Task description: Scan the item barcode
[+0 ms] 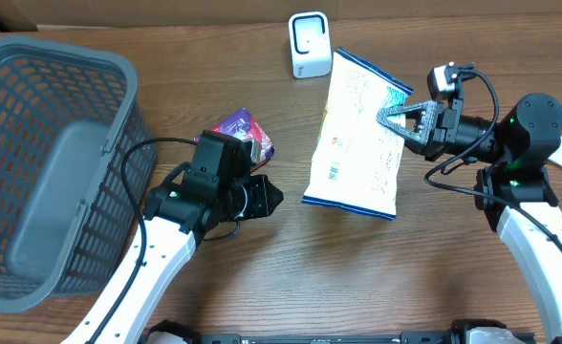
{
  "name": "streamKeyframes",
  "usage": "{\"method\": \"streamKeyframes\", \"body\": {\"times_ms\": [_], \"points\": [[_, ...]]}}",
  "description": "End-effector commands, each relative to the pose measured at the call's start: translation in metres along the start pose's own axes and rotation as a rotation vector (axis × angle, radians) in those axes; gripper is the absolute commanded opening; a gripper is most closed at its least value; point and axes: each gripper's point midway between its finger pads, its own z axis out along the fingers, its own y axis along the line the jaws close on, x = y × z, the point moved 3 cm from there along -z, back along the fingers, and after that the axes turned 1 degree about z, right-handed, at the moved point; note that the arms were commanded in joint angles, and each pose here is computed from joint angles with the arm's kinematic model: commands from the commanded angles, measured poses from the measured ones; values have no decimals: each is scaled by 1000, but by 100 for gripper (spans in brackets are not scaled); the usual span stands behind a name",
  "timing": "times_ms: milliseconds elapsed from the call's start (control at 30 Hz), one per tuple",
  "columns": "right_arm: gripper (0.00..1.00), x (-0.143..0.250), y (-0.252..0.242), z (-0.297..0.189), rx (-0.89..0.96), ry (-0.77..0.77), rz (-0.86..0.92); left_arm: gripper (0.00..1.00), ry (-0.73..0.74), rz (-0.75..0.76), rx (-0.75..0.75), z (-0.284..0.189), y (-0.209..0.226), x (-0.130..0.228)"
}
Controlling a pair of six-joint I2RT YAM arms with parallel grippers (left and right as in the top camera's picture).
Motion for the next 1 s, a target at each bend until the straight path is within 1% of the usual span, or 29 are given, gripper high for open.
{"method": "streamKeyframes", "body": {"times_ms": [0,33,67,133,200,267,367,433,467,500,533,567,633,767,867,967], "points": [[4,1,22,-1,-26,10,-54,25,-33,21,-2,-7,-3,-7],[4,1,25,-1,-32,9,-74,30,-34,21,-5,-7,-2,-8],[4,1,26,-1,-34,7,-83,37,-37,21,-10,-7,-2,-8],[4,-1,30,-1,-37,0,-94,37,-47,20,-29,-7,1,-9],[4,-2,31,-1,-39,-4,-106,32,-49,20,-32,-7,1,-10],[4,-2,32,-1,-41,-5,-129,31,-52,20,-36,-7,2,-10],[4,-2,33,-1,-42,-10,-207,36,-59,20,-50,-7,4,-11],[4,-4,33,-1,-41,-24,-328,43,-59,20,-50,-7,4,-11],[4,-5,33,-1,-39,-34,-414,47,-59,20,-50,-7,4,-11],[4,-7,32,-1,-34,-48,-500,57,-59,20,-50,-7,4,-11],[4,-15,27,-1,-5,-99,-571,79,-60,20,-50,-7,4,-11],[4,-23,22,-2,28,-147,-605,98,-60,20,-50,-7,4,-11],[4,-42,6,-6,132,-262,-658,100,-59,20,-50,-7,4,-11],[4,-87,-38,-32,486,-542,-697,100,-78,27,-59,-9,4,-15],[4,-98,-45,-43,585,-603,-746,100,-122,48,-117,-22,5,-25],[4,-106,-36,-47,628,-636,-812,100,-175,67,-243,-49,8,-38]]}}
